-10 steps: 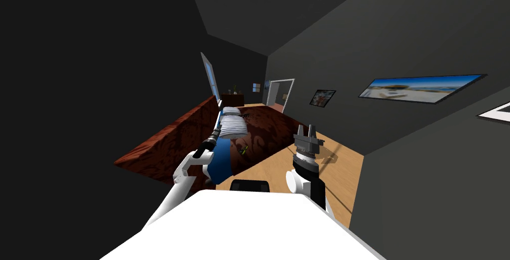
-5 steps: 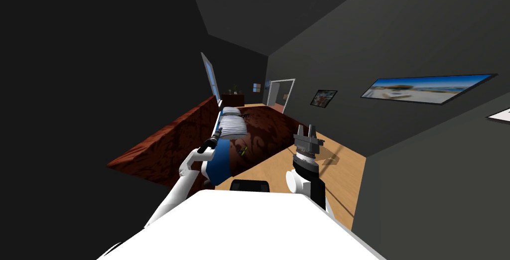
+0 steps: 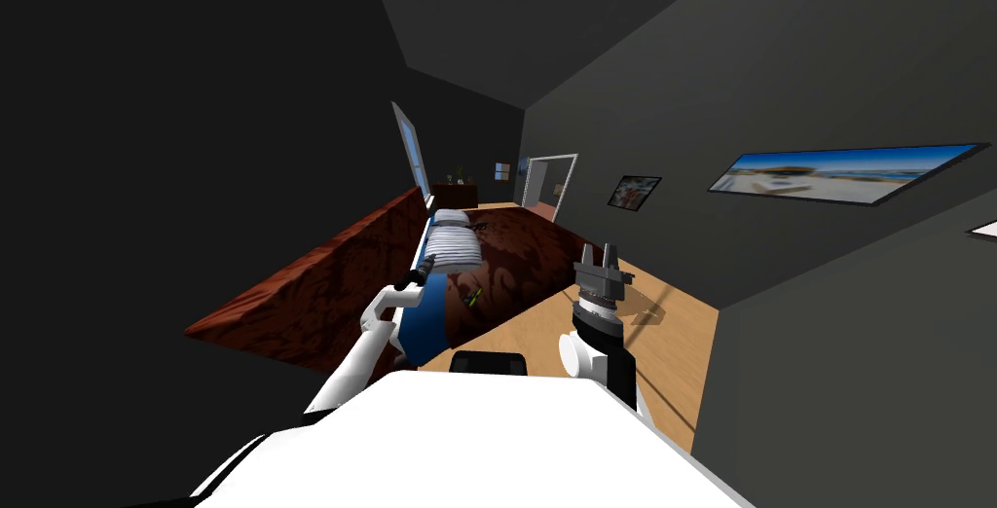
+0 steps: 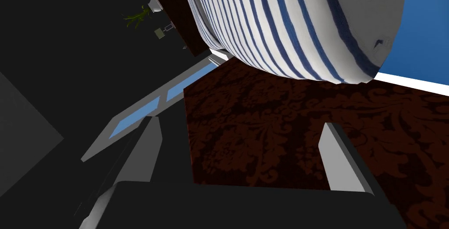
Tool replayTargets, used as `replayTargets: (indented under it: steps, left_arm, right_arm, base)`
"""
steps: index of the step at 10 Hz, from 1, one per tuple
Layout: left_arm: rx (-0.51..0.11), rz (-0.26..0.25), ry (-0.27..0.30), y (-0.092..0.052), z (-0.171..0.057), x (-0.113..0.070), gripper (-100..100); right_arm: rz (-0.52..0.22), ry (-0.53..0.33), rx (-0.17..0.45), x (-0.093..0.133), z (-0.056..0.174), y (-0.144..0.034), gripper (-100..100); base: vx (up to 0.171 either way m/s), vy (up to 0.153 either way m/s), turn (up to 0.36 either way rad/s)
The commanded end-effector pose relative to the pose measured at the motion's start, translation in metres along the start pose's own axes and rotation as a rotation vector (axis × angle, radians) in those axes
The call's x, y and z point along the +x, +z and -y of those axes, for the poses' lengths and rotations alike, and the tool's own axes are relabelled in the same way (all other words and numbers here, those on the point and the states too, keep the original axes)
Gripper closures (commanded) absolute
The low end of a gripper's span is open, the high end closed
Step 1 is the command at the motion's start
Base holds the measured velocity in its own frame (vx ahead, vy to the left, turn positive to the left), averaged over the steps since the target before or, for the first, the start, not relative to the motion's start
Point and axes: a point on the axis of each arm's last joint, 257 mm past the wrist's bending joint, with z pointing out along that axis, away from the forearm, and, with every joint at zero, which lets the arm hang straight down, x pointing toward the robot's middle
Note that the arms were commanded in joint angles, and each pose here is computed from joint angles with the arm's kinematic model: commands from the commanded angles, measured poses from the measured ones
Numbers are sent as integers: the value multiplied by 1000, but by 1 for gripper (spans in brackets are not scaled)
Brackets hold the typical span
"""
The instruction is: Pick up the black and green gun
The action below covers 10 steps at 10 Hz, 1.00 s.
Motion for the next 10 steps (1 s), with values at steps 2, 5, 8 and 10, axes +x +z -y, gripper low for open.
replayTargets:
  steps: [2, 5, 8, 10]
  left_arm:
    - [-97, -27, -6, 10, -31, 2, -100]
    - [-202, -67, -18, 22, -53, 11, -100]
    - [-316, -100, -28, 25, -92, 22, -100]
    - [-386, -126, -37, 26, -111, 30, -100]
  right_arm:
    - [0, 0, 0, 0, 0, 0, 0]
    - [0, 0, 0, 0, 0, 0, 0]
    - [0, 0, 0, 0, 0, 0, 0]
    - [0, 0, 0, 0, 0, 0, 0]
  base:
    - [37, -37, 4]
    - [37, -48, -1]
    - [40, -38, -5]
    - [36, -55, -7]
